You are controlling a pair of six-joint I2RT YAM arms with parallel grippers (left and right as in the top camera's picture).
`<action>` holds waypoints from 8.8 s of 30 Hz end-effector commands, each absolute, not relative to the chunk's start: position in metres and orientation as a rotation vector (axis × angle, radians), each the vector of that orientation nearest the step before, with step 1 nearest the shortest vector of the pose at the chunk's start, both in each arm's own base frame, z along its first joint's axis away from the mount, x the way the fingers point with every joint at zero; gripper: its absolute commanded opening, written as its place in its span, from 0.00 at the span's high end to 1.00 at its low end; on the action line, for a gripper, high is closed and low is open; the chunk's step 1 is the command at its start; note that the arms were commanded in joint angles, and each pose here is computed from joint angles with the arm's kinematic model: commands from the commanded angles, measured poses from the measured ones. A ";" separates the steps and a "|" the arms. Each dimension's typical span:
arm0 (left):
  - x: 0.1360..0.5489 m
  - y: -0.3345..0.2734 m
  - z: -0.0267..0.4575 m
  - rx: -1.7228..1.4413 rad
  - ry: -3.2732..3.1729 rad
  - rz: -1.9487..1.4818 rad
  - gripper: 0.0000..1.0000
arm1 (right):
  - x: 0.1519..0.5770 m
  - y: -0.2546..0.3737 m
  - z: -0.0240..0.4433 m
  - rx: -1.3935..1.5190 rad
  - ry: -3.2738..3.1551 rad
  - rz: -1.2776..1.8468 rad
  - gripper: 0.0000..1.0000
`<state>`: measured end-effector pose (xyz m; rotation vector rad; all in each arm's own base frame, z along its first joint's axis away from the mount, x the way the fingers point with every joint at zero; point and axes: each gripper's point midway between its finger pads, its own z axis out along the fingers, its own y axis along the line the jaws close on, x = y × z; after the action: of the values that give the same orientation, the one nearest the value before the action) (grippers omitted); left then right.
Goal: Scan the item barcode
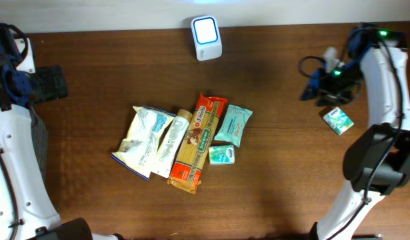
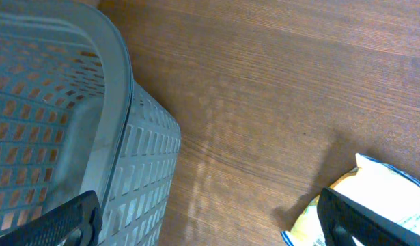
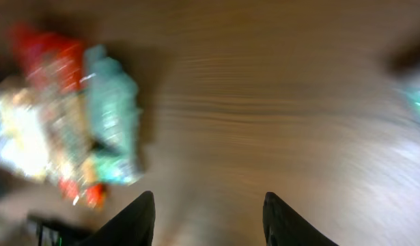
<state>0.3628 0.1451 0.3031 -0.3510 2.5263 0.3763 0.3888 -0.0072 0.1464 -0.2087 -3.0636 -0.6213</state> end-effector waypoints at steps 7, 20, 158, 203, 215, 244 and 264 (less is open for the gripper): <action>0.360 0.147 0.310 -0.357 2.506 0.393 0.01 | 0.335 0.189 0.143 1.040 -2.810 -0.704 0.46; 0.360 0.147 0.310 -0.357 2.506 0.393 0.01 | 0.308 0.235 0.046 0.628 -2.848 -0.711 0.32; 0.359 0.146 0.309 -0.357 2.514 0.392 0.01 | 0.322 0.119 0.130 -0.028 -3.142 -1.309 0.96; 0.359 0.146 0.309 -0.357 2.514 0.392 0.01 | 0.570 0.184 0.229 0.977 -3.860 0.496 0.96; 0.359 0.146 0.309 -0.357 2.514 0.392 0.01 | 0.651 0.209 0.137 1.778 -3.403 1.324 0.96; 0.359 0.146 0.309 -0.357 2.514 0.392 0.01 | 0.483 0.171 0.312 0.648 -3.841 -0.529 0.96; 0.359 0.146 0.309 -0.357 2.514 0.392 0.01 | 0.342 -0.080 0.076 -0.561 -2.987 0.055 0.75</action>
<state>0.3614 0.1445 0.3021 -0.3508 2.5341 0.3757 0.3457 -0.0758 0.0725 -0.5387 -2.9959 0.0361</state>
